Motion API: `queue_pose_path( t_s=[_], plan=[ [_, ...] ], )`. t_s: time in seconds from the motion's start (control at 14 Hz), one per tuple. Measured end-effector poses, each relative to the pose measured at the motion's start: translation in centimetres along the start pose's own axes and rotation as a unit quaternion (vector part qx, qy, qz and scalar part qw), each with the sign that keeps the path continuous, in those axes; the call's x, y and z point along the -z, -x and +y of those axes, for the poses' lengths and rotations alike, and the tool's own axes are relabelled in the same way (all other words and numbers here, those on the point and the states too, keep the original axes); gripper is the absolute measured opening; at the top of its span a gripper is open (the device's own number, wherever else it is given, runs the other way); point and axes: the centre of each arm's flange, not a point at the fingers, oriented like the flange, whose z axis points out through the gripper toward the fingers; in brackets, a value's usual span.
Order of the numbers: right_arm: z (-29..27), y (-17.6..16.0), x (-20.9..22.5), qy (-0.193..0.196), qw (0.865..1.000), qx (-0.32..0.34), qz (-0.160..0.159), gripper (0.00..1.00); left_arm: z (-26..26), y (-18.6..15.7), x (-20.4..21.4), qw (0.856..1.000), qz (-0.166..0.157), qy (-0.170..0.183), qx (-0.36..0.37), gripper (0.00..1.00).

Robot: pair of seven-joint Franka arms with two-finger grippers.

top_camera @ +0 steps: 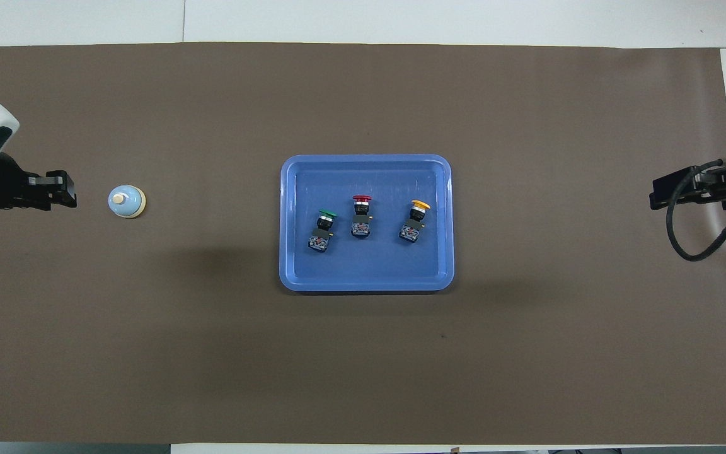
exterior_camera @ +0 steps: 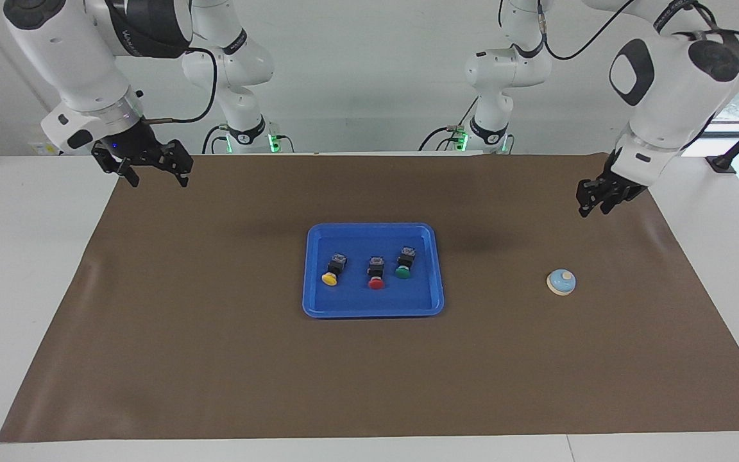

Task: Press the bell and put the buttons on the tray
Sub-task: 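Lower the left gripper onto the bell top to press it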

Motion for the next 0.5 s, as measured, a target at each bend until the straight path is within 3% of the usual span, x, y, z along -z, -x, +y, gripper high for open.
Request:
queue_pose_path(
  t_s=[0.21, 0.5],
  plan=[
    [0.0, 0.0, 0.0, 0.001, 1.0, 0.0, -0.001, 1.0, -1.0, -1.4, -6.0, 1.0, -0.006, 0.0, 0.009, 0.01],
    [0.0, 0.2, -0.2, 0.001, 1.0, 0.0, -0.011, 1.0, -4.0, -1.9, -11.3, 1.0, -0.008, 0.002, 0.027, 0.01]
  ],
)
